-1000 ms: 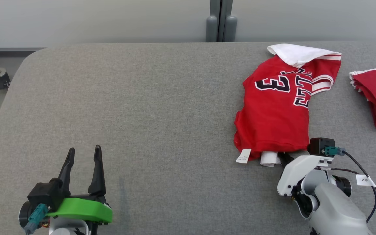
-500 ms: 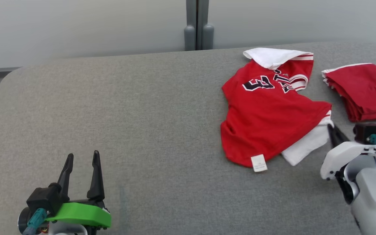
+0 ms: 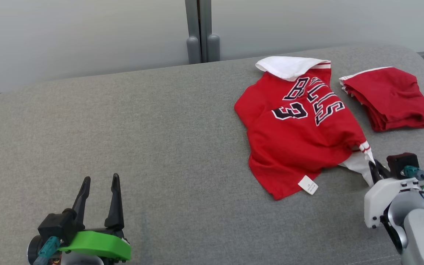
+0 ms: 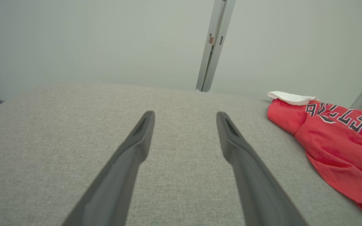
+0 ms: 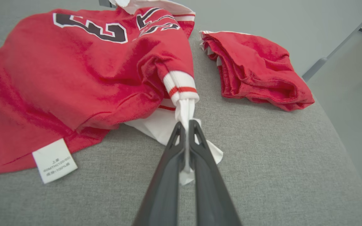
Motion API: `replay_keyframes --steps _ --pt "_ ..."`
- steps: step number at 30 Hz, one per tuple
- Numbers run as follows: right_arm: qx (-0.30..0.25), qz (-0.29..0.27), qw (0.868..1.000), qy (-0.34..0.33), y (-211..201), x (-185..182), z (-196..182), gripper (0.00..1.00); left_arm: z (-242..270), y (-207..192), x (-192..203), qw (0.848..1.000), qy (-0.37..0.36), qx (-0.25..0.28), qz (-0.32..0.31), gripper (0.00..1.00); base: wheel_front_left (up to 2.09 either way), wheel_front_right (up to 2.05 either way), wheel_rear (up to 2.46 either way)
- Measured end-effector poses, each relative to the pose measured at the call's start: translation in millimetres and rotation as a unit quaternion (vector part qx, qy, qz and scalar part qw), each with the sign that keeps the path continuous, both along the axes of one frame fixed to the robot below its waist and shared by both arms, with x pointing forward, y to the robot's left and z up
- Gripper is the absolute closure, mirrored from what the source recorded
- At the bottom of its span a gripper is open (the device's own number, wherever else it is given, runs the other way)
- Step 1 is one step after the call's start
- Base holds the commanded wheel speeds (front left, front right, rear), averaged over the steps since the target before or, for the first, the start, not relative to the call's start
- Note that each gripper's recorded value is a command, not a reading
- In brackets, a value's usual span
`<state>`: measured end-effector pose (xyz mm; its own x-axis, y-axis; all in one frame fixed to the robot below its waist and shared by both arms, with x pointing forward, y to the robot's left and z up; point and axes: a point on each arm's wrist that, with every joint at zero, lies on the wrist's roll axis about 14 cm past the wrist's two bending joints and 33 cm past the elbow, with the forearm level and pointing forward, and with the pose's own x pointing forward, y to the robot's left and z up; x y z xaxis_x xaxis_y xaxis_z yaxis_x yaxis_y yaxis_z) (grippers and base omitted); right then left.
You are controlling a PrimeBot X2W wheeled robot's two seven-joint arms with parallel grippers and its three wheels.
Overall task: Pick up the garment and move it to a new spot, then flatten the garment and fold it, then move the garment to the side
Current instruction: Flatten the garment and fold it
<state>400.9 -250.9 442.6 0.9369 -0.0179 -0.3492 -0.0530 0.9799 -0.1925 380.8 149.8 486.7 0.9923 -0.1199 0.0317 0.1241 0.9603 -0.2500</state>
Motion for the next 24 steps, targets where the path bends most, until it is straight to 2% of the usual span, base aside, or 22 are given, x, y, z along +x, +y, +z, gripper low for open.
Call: replay_keyframes --steps 2,4,7,10,13,17,24 --pt "0.019 -0.009 1.0 0.017 4 -9 -11 0.0 -2 0 -1 1.0 0.003 0.0 0.001 0.0 0.0 0.0 0.0" --pt "0.043 -0.014 0.999 0.004 10 -11 -8 0.0 -2 2 -2 1.0 0.004 0.001 0.003 0.0 0.0 0.0 0.0" --pt "0.073 -0.022 0.995 -0.062 13 -4 19 0.0 -2 5 -3 1.0 0.003 0.002 0.006 0.0 0.0 0.0 0.0" --pt "0.101 -0.028 0.984 -0.145 18 -1 52 0.0 -1 6 -5 1.0 0.002 0.001 0.007 0.0 0.0 0.0 0.0" --pt "0.115 -0.022 0.976 -0.185 27 -5 66 0.0 1 6 -5 1.0 -0.001 0.0 0.008 0.0 0.0 0.0 0.0" --pt "0.127 -0.017 0.971 -0.204 34 -10 71 0.0 2 6 -5 1.0 -0.003 0.0 0.007 0.0 0.0 0.0 0.0" --pt "0.14 -0.005 0.97 -0.2 46 -10 66 0.0 3 1 -3 1.0 -0.004 -0.001 0.0 0.0 0.0 0.0 0.0"
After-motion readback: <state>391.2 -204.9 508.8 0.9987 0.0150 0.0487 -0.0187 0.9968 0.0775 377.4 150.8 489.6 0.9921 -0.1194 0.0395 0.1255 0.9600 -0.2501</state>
